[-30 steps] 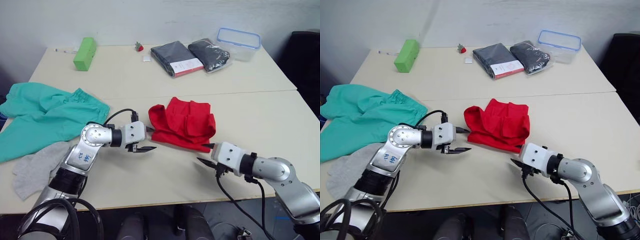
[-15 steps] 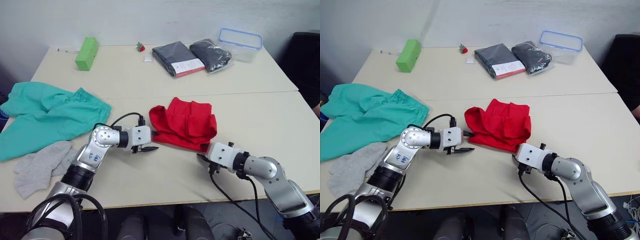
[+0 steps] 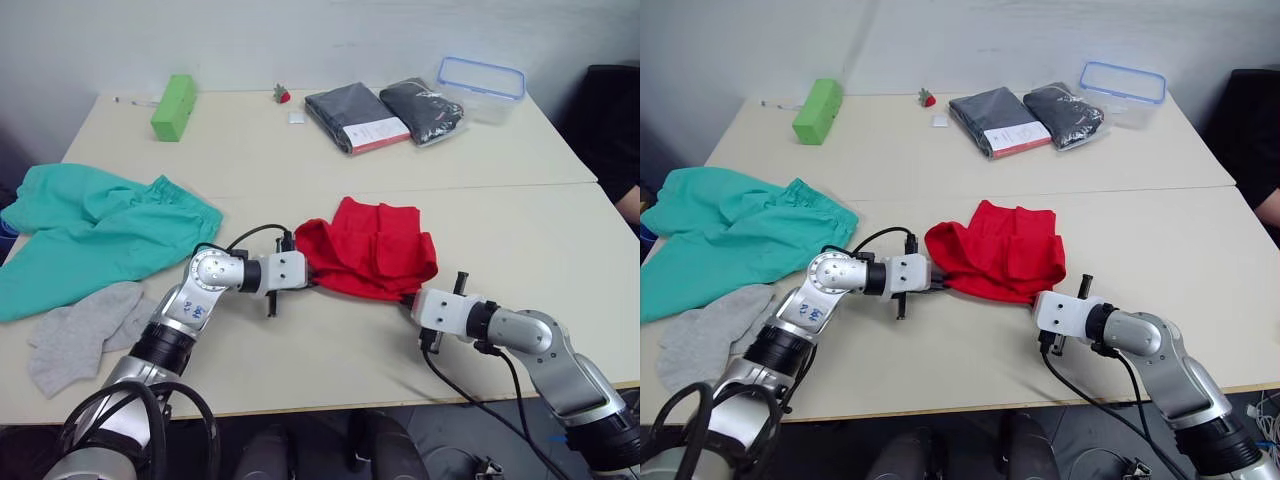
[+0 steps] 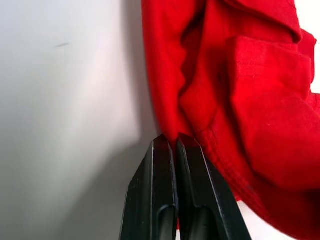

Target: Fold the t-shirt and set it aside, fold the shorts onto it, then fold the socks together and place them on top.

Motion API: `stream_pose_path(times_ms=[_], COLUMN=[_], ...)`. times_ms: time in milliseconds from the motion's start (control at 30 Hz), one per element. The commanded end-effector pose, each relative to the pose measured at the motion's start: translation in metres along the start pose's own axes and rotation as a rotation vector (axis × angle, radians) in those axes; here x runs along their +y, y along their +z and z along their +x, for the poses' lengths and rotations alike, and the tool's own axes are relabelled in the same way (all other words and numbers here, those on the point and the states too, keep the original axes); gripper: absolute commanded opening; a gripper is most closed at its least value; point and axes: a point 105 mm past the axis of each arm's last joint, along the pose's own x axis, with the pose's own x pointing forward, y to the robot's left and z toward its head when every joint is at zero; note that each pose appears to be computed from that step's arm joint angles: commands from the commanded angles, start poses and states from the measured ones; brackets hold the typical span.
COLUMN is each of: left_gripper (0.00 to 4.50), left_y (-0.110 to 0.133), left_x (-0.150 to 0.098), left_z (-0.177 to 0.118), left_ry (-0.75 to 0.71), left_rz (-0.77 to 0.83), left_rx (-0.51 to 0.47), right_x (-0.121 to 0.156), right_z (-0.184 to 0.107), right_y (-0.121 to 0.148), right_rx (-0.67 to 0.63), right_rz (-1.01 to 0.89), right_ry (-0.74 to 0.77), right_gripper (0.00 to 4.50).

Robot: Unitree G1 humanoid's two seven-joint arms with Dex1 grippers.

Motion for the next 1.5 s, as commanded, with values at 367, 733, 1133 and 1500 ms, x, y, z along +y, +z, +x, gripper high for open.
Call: stream_pose_path(times_ms=[367,733,1133,1500], left_gripper=[0.03,0.78,3.58,3.58], left_y=[0.011,0.008,0.014,0.002], left_x=[-0.085,-0.095,-0.051,-0.004], left_z=[-0.037,-0.04,-0.114,-0.079], left_ry=[-0.16,-0.154,-0.045,-0.056], left_rz=[-0.162,-0.285,-0.271,0.047], left_rx=[0.066,0.062,0.067,0.07], right_x=[0.051,0.049,0.001,-0.011], right_z=[-0.031,-0.039,-0.078,-0.054], right_y=[0.028,0.023,0.027,0.001], right_rx=[-0.255,-0.237,-0.202,-0.183], right_rz=[-0.227,-0.215,-0.217,-0.341], right_ry=[0.271,0.294,0.175,0.182], right_gripper=[0.0,0.63,3.67,3.67])
